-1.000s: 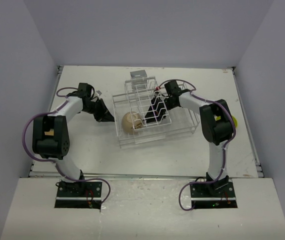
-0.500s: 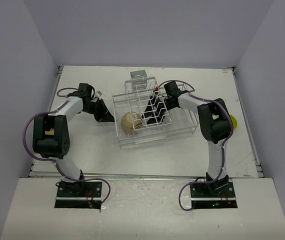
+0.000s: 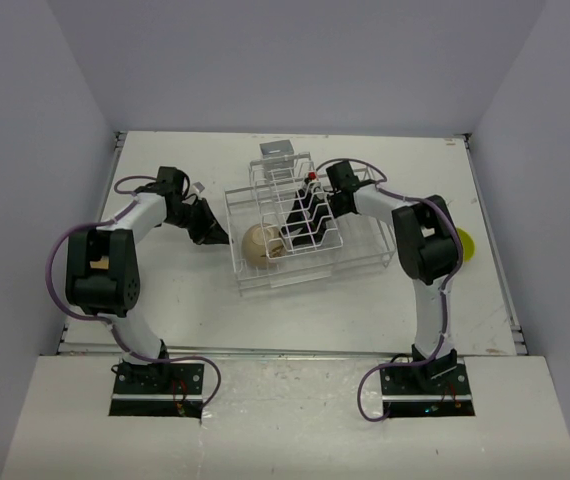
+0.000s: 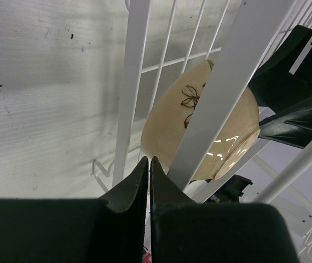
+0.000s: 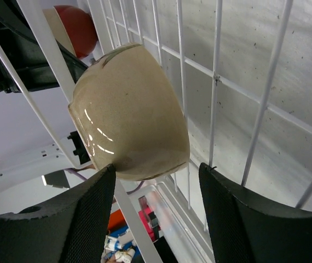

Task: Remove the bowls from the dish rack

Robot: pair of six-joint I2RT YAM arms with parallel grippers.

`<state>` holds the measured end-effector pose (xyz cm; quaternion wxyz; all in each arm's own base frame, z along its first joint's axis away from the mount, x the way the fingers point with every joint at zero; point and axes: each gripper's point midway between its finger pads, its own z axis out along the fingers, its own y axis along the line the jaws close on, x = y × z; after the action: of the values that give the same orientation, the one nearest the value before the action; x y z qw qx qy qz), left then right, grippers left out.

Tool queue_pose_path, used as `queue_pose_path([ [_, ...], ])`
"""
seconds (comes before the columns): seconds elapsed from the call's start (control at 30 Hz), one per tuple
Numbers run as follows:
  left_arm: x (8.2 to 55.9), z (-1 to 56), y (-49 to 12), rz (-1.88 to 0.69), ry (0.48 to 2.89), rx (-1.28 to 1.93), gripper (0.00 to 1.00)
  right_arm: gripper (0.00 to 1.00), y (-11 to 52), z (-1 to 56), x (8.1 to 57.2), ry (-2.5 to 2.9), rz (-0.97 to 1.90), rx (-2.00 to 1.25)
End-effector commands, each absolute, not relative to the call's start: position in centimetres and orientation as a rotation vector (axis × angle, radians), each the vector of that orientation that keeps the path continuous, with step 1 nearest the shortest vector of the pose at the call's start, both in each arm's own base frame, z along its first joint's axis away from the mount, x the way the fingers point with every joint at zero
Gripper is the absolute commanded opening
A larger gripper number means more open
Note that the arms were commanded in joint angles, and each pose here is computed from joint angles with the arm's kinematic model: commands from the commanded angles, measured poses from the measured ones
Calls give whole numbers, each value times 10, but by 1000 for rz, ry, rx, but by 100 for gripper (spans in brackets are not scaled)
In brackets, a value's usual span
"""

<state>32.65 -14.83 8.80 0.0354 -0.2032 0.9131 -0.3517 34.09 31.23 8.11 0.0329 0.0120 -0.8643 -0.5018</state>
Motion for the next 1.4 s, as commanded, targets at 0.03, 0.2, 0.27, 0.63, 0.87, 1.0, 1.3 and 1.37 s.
queue_pose_path([
  [0.03, 333, 102, -162, -1196, 2760, -526, 3, 64, 317, 74, 348, -2682, -1534, 63],
  [0.2, 332, 102, -164, -1210, 2761, -523, 3, 64, 322, 73, 346, -2679, -1530, 71],
  [0.27, 333, 103, -164, -1215, 2758, -520, 3, 64, 323, 71, 344, -2677, -1523, 70],
  [0.63, 331, 103, -166, -1234, 2757, -521, 5, 64, 344, 77, 330, -2602, -1561, 130],
  [0.87, 329, 103, -167, -1237, 2757, -511, 5, 64, 347, 77, 325, -2612, -1549, 129],
  [1.0, 328, 103, -167, -1239, 2758, -509, 5, 64, 347, 76, 323, -2610, -1565, 133],
  [1.3, 324, 100, -166, -1231, 2769, -511, 5, 65, 323, 92, 336, -2763, -1607, 80],
  [1.37, 324, 100, -166, -1227, 2769, -512, 5, 66, 319, 93, 337, -2778, -1599, 82],
])
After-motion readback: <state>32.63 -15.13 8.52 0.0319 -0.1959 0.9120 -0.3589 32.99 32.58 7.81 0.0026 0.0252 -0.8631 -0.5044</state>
